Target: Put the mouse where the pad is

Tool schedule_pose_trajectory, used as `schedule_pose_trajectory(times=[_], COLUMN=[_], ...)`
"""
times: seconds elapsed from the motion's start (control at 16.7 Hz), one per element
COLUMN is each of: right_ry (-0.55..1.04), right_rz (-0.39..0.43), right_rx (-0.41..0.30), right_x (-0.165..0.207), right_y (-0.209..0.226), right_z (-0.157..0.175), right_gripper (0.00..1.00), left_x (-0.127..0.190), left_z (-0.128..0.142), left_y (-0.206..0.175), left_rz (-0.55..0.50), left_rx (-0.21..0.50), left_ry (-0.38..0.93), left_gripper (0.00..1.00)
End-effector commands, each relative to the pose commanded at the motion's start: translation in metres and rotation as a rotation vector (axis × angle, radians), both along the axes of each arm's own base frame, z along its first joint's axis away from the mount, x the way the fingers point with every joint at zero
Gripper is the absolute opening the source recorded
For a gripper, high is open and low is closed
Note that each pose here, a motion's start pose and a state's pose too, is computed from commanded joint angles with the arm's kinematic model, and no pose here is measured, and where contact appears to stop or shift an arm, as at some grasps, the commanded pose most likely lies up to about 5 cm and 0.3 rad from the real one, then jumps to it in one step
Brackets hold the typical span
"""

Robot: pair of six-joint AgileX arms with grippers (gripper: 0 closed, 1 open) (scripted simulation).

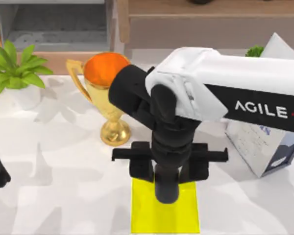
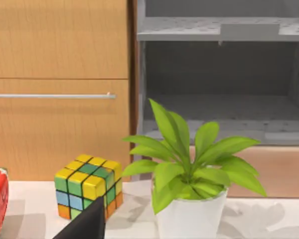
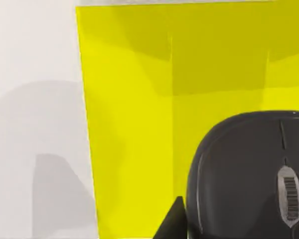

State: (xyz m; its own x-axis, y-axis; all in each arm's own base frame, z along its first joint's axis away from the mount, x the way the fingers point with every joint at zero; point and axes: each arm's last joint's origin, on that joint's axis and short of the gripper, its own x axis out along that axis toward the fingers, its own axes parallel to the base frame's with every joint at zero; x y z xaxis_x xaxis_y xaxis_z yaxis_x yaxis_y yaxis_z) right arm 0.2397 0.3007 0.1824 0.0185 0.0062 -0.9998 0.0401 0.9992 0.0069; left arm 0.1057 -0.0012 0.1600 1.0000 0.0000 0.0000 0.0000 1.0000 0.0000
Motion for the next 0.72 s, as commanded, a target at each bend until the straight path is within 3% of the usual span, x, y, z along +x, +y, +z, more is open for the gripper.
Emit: schedule_pose_trajectory(times=[0.72], right_ry=[-0.002], right_rz=[0.003], right_rx=[-0.001], right_x=[-0.001], right_y=[0.001], right_z=[-0.03], right_gripper=[0.0], left_x=[0.0], left_z=[0.0], left_y=[0.0], left_rz=[0.0], left_rx=[0.0], left_ry=[0.0], left_gripper=[1.0])
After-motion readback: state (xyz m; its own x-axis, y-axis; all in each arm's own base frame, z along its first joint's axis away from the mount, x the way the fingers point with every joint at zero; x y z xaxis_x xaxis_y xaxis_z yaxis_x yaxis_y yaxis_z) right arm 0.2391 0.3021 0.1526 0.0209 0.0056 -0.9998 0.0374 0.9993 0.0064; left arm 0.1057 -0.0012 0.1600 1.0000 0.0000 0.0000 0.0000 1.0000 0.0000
